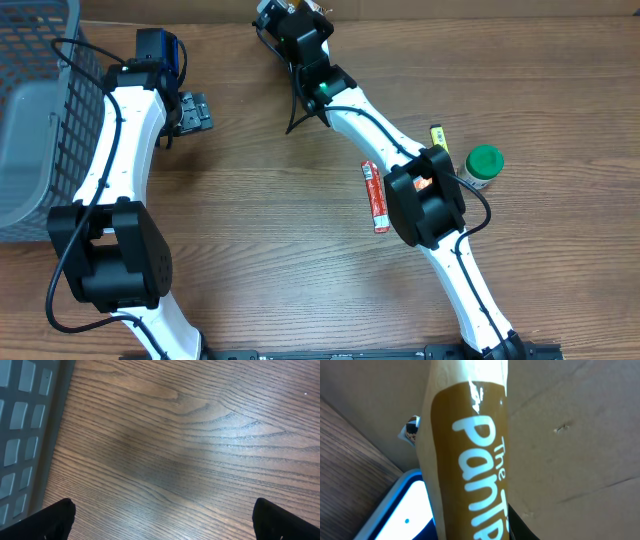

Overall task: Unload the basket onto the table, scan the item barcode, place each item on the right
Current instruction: 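Bring the Pantree bag back and drop it near the jar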

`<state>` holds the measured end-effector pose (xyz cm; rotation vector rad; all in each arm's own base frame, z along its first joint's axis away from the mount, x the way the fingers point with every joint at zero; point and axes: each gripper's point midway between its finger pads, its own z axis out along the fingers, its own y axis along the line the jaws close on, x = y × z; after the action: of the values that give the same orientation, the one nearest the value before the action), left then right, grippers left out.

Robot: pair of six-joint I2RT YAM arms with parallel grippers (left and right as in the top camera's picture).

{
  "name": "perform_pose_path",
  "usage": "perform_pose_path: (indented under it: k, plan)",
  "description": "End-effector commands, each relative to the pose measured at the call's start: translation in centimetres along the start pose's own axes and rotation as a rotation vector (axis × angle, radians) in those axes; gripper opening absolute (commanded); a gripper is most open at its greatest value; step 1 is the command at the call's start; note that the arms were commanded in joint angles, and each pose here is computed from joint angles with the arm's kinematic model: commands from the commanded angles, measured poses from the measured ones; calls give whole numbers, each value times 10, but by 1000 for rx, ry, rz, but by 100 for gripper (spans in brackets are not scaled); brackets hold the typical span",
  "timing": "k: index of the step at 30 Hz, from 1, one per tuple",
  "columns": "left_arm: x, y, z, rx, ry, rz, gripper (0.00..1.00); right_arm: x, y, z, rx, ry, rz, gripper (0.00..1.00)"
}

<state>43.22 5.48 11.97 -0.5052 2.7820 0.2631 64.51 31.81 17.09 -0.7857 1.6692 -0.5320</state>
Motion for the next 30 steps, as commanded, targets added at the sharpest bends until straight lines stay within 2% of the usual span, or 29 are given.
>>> perform_pose_path:
  k: [1, 9, 13, 17, 21, 26, 30]
  plan:
    - [-6, -1, -4, -6, -23, -3, 100, -22, -25, -16, 64, -7, 70, 4]
    - [-6, -1, -5, -5, -23, -3, 100, 4, -8, -31, -61, 148, 214, 4]
    - [-6, -1, -5, -6, -23, -3, 100, 8, 14, -36, -166, 166, 214, 4]
    - [-6, -1, -5, -6, -23, -3, 100, 2, 9, -38, -163, 151, 225, 4]
    - [-6, -1, -5, -6, -23, -2, 100, -14, -9, -46, -144, 121, 255, 4]
    - [-6, -1, -5, -6, -23, -3, 100, -32, -63, -66, -100, 99, 398, 4]
    - [-6, -1, -5, -6, -23, -3, 100, -39, -90, -99, -210, 126, 473, 4]
